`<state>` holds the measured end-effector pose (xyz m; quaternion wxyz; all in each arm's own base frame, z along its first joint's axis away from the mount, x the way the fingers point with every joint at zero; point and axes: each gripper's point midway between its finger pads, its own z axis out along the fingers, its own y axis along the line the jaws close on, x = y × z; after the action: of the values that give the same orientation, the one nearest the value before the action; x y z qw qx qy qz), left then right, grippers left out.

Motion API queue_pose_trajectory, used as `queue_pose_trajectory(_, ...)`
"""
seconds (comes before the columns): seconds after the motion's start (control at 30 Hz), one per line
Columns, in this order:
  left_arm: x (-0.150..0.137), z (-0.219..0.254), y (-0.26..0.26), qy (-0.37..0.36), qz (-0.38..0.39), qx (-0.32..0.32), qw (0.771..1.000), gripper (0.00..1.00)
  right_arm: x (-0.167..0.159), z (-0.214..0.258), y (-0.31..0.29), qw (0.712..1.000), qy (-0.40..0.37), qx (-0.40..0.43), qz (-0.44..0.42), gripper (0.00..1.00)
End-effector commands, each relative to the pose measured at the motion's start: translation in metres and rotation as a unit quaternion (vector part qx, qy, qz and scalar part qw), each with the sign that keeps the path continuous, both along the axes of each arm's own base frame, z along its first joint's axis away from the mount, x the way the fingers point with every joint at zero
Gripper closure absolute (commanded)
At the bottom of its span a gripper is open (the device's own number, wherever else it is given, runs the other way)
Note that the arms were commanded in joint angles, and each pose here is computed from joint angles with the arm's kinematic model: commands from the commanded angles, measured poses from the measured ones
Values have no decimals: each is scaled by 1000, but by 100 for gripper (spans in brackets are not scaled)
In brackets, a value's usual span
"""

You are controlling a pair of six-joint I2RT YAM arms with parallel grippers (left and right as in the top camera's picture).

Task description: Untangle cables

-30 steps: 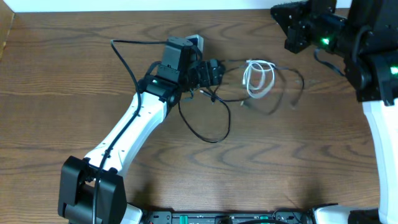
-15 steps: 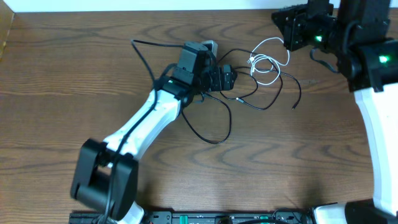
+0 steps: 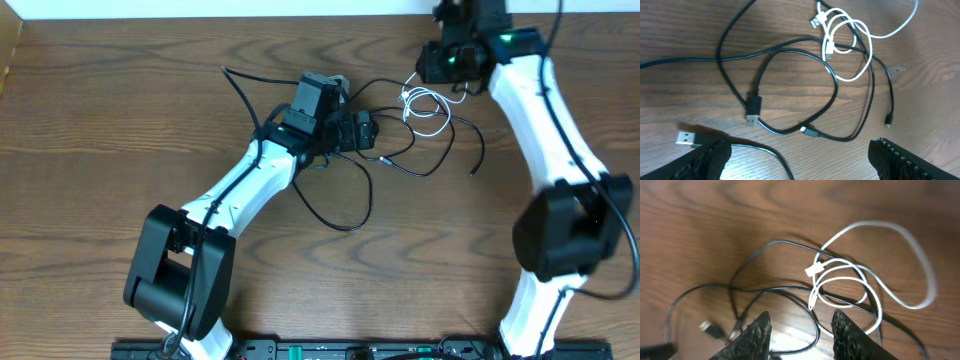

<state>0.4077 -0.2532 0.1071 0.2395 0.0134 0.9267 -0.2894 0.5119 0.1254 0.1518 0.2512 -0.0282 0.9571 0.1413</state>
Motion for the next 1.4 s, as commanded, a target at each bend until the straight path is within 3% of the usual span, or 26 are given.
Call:
queue_pose_trajectory(0.0,8,5,10,-5,16,3,1000,7,8,-27,-3,999,24,7,-34,64)
queue_pose_trajectory(0.47,9,4,15,0,20,5,1000,8,14,-125,-11,986,113,8,-126,56)
queue_pose_trajectory(0.73,9,4,15,0,20,5,1000,8,25,-147,0,988,101,13,-117,56)
queue_pose_trajectory(1.0,9,4,15,0,20,6,1000,8,23,-166,6,989,104,-4,-100,69)
queue_pose_trajectory(1.1,9,4,15,0,20,6,1000,8,19,-181,3,989,114,-24,-90,83)
queue_pose_trajectory(1.17,9,4,15,0,20,6,1000,8,15,-184,2,989,120,-33,-76,99)
queue_pose_trajectory(1.37,8,3,16,2,21,6,1000,8,13,-130,9,995,92,-32,-18,99)
